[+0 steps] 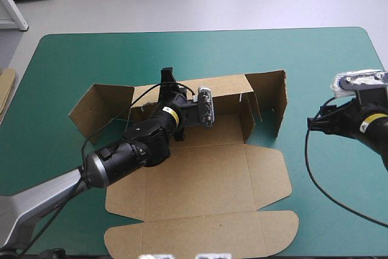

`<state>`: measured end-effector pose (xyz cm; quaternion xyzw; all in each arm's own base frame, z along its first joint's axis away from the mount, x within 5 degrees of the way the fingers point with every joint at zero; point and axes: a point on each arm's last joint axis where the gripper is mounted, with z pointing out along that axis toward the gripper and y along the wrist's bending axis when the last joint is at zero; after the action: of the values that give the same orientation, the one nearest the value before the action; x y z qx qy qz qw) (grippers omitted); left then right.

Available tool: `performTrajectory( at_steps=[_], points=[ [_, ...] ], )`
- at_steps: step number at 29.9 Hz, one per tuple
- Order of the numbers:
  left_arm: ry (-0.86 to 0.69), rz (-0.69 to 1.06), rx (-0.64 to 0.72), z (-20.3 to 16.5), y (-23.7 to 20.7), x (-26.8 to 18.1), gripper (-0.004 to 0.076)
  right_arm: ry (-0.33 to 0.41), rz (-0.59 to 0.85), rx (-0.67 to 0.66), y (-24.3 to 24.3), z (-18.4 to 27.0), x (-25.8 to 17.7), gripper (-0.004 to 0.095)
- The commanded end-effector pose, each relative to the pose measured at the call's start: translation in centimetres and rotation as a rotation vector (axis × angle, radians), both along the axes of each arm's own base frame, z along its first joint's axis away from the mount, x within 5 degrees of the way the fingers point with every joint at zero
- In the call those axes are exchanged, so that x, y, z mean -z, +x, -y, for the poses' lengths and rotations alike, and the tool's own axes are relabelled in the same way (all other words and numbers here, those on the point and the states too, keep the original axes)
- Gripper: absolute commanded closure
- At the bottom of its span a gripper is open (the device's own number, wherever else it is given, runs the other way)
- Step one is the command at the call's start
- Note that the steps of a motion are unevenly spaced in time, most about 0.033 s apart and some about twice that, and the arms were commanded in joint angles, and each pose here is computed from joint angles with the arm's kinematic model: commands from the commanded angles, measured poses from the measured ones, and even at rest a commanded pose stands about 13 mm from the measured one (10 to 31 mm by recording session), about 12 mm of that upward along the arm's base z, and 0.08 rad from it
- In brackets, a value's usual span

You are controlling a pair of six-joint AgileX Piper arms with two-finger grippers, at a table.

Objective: Fold the box

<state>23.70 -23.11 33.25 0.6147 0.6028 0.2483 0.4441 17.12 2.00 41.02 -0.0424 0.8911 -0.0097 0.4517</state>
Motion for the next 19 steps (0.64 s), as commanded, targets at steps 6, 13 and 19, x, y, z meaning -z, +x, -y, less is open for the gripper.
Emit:
performTrajectory(
  at_steps=[6,13,19],
  points=[
    [-0.05,-0.019,-0.063,-0.3,-0.3,-0.3,0.0732,-0.042,0.069,-0.027,3.2,-0.5,-3.5,0.0331],
    [-0.104,0.045,-0.141,-0.5,0.1,-0.7,0.0732,-0.048,-0.008,-0.022,7.6,-1.4,-3.4,0.0331],
    [-0.11,0.118,-0.158,-0.5,0.1,-1.0,0.0732,-0.017,-0.03,-0.015,12.3,-2.0,-3.7,0.0331]
  ],
)
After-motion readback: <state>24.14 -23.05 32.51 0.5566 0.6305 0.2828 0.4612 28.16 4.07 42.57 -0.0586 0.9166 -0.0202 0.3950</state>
